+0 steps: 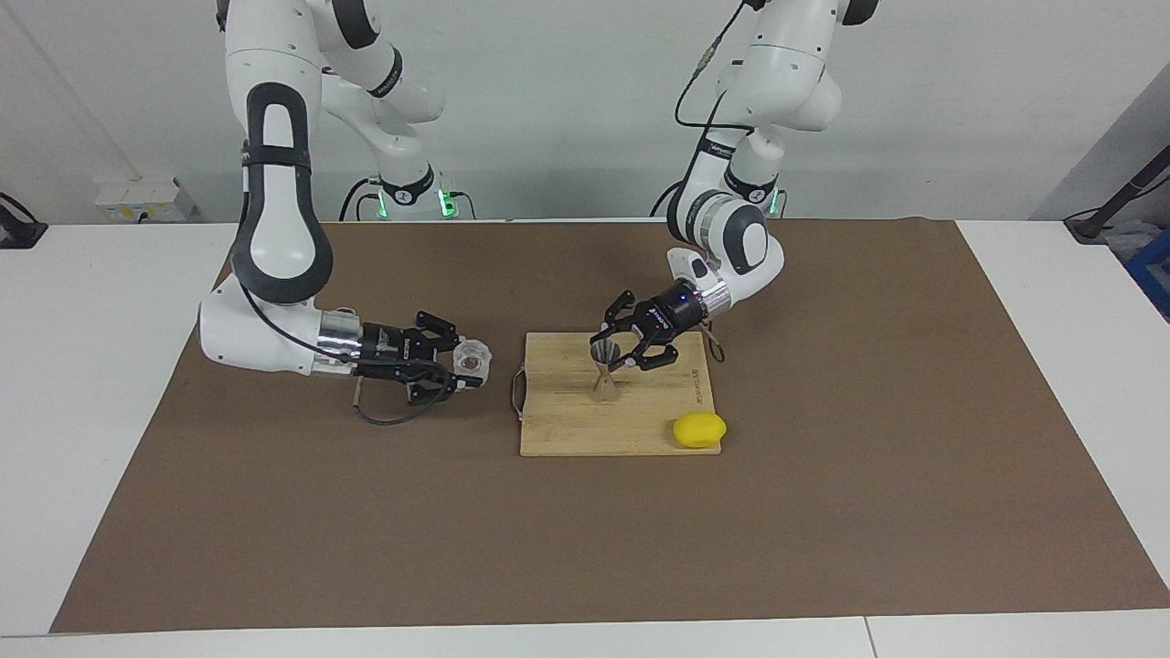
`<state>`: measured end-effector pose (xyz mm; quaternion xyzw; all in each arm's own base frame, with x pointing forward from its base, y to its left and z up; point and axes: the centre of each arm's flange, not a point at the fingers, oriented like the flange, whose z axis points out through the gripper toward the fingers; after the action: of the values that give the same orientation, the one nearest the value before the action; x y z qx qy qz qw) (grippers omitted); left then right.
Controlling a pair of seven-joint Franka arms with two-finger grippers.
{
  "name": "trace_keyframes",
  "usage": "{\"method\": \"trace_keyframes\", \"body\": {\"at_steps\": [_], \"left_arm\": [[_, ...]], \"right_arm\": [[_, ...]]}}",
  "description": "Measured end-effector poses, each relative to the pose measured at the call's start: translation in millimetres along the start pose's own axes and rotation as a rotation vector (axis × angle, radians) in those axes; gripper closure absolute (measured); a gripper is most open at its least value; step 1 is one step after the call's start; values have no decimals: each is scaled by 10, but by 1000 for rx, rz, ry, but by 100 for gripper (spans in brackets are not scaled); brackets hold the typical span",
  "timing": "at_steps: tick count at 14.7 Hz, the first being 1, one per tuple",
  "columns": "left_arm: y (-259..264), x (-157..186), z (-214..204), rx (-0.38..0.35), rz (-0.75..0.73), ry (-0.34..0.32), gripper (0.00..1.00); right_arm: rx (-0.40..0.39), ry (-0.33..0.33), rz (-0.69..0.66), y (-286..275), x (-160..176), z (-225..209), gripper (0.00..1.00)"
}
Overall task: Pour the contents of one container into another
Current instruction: 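Carry the metal cup onto the board while the right gripper lifts the glass, then set the metal cup down on the board and open the left gripper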
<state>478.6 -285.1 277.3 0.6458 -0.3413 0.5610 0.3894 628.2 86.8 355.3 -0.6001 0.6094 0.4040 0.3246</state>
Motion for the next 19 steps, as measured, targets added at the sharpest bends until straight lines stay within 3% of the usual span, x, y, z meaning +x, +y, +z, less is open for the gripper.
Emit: {"method": "trace_keyframes", "body": {"at_steps": [10,15,19], "left_arm": [[-3,-95,0,1,61,-16,49],[14,-152,66,-17,72,14,49],[11,-177,96,-28,88,31,49]], "right_arm": [[-7,13,-12,17,-66,201,49],[-5,21,-17,19,-103,283,49],[15,-33,-4,6,-170,329,49]]}}
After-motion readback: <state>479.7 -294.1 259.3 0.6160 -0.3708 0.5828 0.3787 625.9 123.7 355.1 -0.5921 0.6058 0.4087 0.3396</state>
